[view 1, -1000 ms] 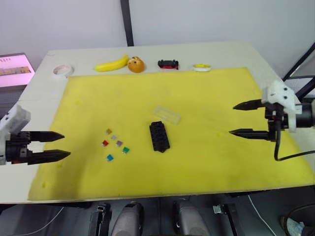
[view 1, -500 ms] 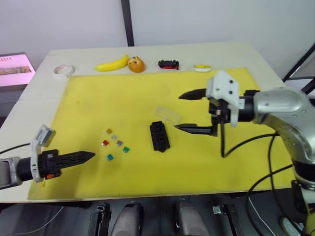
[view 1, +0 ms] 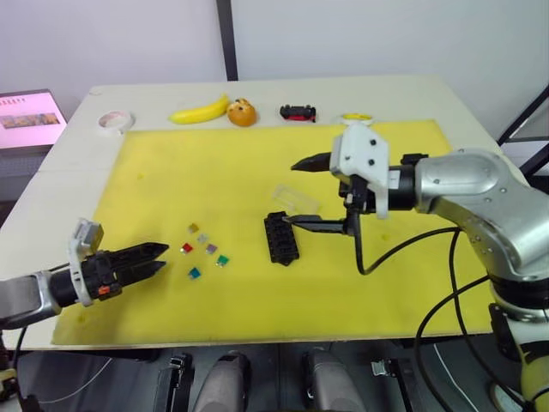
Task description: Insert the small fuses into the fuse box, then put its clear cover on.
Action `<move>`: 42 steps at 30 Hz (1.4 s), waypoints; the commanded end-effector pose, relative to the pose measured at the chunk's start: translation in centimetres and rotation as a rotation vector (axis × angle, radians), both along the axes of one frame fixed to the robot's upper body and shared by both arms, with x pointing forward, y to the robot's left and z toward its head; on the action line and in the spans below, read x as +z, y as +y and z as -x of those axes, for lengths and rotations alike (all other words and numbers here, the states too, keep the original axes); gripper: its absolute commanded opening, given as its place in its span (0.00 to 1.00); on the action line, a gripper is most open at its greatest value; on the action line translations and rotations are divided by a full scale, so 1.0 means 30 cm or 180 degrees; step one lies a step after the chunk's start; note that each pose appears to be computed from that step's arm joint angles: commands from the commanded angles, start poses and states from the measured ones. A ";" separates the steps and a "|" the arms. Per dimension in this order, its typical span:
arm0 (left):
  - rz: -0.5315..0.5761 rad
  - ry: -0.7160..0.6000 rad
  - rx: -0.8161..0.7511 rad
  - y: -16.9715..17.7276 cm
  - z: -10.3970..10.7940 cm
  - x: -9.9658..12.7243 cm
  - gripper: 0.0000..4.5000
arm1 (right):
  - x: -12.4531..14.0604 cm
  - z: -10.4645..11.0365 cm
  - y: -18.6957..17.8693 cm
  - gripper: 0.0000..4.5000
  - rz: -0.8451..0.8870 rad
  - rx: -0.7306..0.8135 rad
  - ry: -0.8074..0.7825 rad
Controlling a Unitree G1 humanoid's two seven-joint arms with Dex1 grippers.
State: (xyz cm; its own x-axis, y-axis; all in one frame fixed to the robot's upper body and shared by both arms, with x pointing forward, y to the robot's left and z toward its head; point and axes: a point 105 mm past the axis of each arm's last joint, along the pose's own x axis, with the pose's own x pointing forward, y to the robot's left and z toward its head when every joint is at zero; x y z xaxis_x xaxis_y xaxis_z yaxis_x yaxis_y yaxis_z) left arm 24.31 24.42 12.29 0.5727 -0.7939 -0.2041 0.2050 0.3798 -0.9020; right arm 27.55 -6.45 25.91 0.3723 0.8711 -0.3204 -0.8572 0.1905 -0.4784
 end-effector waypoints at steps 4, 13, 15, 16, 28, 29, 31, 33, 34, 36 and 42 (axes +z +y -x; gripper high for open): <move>0.0142 -0.0068 -0.0223 -0.053 0.057 0.024 1.00 | 0.049 0.010 0.011 0.99 0.0003 0.0083 -0.0257; 0.0137 0.0173 -0.0110 -0.100 0.098 -0.039 1.00 | 0.055 0.008 0.012 0.99 0.0009 0.0078 -0.0267; 0.0137 0.0184 0.0012 -0.099 0.078 -0.047 1.00 | 0.057 0.007 0.012 0.99 0.0009 0.0073 -0.0270; 0.0153 0.0188 0.0045 -0.105 0.069 -0.050 1.00 | 0.057 0.007 0.011 0.99 0.0007 0.0071 -0.0266; 0.0164 0.0231 0.0159 -0.181 0.026 -0.066 1.00 | 0.059 0.008 0.007 0.99 -0.0003 0.0019 -0.0258; 0.0158 0.0232 0.0166 -0.186 0.020 -0.067 1.00 | 0.059 0.008 0.007 0.99 -0.0008 0.0014 -0.0254; 0.0152 0.0224 0.0160 -0.196 0.010 -0.065 1.00 | 0.058 0.008 0.008 0.99 -0.0010 0.0006 -0.0252; 0.0130 0.0224 0.0158 -0.203 0.003 -0.066 1.00 | 0.059 0.008 0.009 0.99 -0.0016 -0.0002 -0.0250; 0.0113 0.0232 0.0165 -0.205 -0.001 -0.068 1.00 | 0.059 0.007 0.009 0.99 -0.0020 -0.0007 -0.0250; 0.0079 0.0246 0.0180 -0.206 -0.007 -0.075 1.00 | 0.060 0.007 0.009 0.99 -0.0025 -0.0015 -0.0249; 0.0036 0.0306 0.0154 -0.214 -0.003 -0.099 1.00 | 0.058 0.009 0.008 0.99 -0.0029 -0.0043 -0.0244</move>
